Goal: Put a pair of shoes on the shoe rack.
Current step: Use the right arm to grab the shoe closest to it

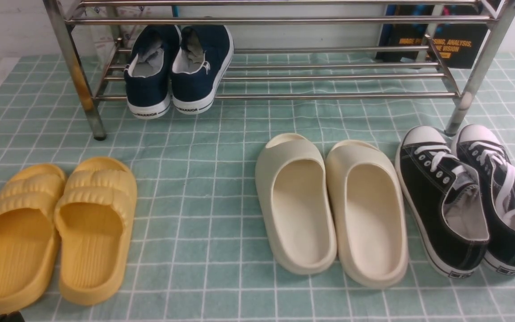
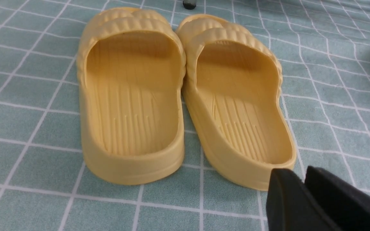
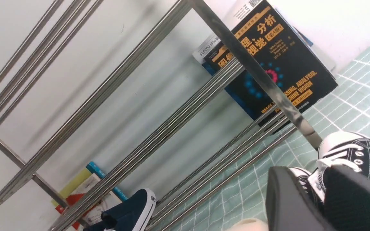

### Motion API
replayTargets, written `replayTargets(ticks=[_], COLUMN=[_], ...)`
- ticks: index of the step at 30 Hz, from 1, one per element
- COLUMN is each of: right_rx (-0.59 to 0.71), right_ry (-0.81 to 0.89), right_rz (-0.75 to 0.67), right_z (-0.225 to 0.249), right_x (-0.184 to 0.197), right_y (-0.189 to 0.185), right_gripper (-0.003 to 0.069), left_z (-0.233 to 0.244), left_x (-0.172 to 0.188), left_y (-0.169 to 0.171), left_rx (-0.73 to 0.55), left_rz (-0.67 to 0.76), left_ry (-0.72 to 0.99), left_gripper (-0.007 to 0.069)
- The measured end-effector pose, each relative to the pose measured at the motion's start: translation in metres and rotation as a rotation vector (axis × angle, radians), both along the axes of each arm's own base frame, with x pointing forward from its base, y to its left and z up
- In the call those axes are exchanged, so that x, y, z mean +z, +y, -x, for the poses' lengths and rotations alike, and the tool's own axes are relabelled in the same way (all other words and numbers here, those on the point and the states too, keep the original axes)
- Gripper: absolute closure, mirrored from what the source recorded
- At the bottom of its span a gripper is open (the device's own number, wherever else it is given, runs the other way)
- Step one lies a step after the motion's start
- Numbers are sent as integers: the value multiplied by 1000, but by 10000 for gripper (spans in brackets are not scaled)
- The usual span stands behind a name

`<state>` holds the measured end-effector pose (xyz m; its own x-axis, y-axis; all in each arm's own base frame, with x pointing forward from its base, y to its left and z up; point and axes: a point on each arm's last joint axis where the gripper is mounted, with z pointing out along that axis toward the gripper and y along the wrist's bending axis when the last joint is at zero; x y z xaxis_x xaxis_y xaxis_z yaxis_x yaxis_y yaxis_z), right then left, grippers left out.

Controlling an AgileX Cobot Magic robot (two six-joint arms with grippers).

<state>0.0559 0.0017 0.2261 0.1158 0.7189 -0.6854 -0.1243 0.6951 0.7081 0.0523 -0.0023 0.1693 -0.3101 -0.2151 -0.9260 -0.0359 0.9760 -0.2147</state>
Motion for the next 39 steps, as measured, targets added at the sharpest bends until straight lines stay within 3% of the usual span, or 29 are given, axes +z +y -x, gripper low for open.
replayTargets(ticks=[3, 8, 10, 17, 26, 31, 35, 39], right_rx=[-36, -66, -65, 13, -14, 55, 321, 521], right_ry=[46, 97, 105, 260, 398, 400, 270, 180], right_rz=[61, 309, 380, 875, 830, 869, 901, 767], right_z=[-5, -27, -34, -100, -144, -155, -154, -149], right_x=[22, 67, 76, 94, 88, 86, 98, 118], right_y=[-3, -4, -3, -1, -10, -5, 20, 38], right_gripper=[515, 652, 661, 662, 662, 662, 662, 662], left_z=[0, 0, 0, 0, 0, 0, 0, 0], left_x=[0, 0, 0, 0, 0, 0, 0, 0], left_y=[0, 0, 0, 0, 0, 0, 0, 0], left_rx=[0, 0, 0, 0, 0, 0, 0, 0], left_rz=[0, 0, 0, 0, 0, 0, 0, 0], left_ry=[0, 0, 0, 0, 0, 0, 0, 0], left_gripper=[526, 522, 522, 522, 513, 512, 505, 501])
